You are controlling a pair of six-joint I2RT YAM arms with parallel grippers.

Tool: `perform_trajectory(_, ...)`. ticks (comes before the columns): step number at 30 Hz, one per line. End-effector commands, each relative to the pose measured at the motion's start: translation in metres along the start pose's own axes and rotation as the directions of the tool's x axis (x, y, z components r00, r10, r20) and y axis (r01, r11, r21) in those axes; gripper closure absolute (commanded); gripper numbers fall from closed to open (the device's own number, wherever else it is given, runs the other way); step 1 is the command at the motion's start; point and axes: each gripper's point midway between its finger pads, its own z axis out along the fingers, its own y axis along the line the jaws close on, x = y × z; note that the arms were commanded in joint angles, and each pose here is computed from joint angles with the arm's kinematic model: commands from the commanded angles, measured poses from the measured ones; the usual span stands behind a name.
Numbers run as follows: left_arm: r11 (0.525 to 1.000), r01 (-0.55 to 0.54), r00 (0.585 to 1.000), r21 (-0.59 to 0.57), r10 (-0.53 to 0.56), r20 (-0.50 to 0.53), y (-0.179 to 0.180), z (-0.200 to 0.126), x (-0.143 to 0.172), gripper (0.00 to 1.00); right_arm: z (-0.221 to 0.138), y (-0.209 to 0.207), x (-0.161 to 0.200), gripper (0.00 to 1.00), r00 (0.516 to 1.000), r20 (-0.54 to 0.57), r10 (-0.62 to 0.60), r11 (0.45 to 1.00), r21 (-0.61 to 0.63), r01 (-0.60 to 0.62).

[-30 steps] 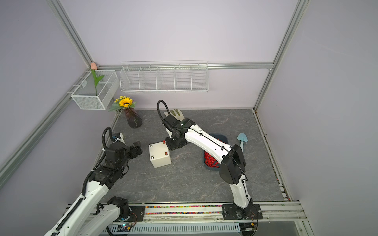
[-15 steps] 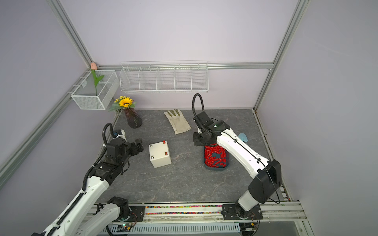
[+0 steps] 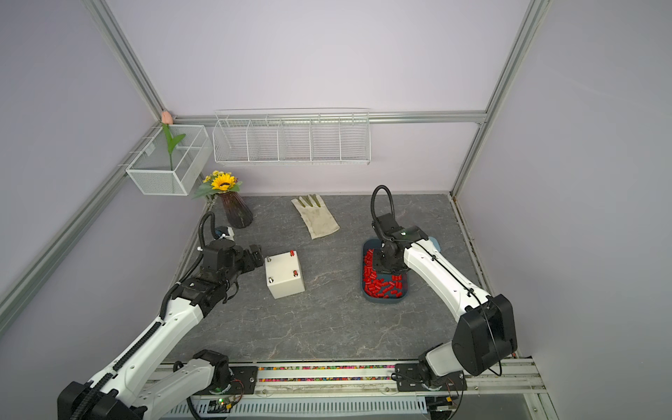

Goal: Cover the protruding screws with screw protection sleeves
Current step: Pick up the screw protection sleeve from the storage box.

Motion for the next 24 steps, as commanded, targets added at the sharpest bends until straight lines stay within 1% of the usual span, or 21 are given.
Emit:
perform_trajectory(1, 1.0, 0.022, 0.998, 0.001, -0.022, 0.051, -0.006, -0.004, -0.019, 0.01, 0.01, -0.002, -0.001, 0.71, 0.998, -0.023, 0.056, 0.998, -0.03, -0.057)
perform_trajectory(4, 1.0, 0.021, 0.999, -0.01, -0.021, 0.05, -0.003, -0.004, -0.017, 0.01, 0.021, 0.001, -0.008, 0.71, 0.996, -0.025, 0.089, 0.993, -0.074, -0.09)
perform_trajectory(6, 1.0, 0.021, 0.998, -0.018, -0.02, 0.051, -0.001, -0.004, -0.016, 0.01, 0.026, 0.004, -0.011, 0.72, 0.996, -0.032, 0.079, 0.993, -0.082, -0.081)
perform_trajectory(15, 0.999, 0.011, 0.999, -0.042, -0.009, 0.046, 0.003, -0.001, -0.013, 0.01, 0.049, 0.004, -0.017, 0.77, 0.996, -0.092, 0.019, 0.999, -0.041, -0.023)
perform_trajectory(19, 0.999, 0.007, 0.999, -0.047, -0.005, 0.049, 0.003, 0.0, -0.014, 0.01, 0.057, 0.007, -0.023, 0.8, 0.995, -0.097, -0.006, 0.999, -0.044, 0.002)
perform_trajectory(24, 0.998, 0.002, 0.999, -0.056, 0.0, 0.047, 0.005, 0.001, -0.013, 0.01, 0.071, 0.007, -0.031, 0.82, 0.991, -0.126, -0.052, 0.999, -0.013, 0.051)
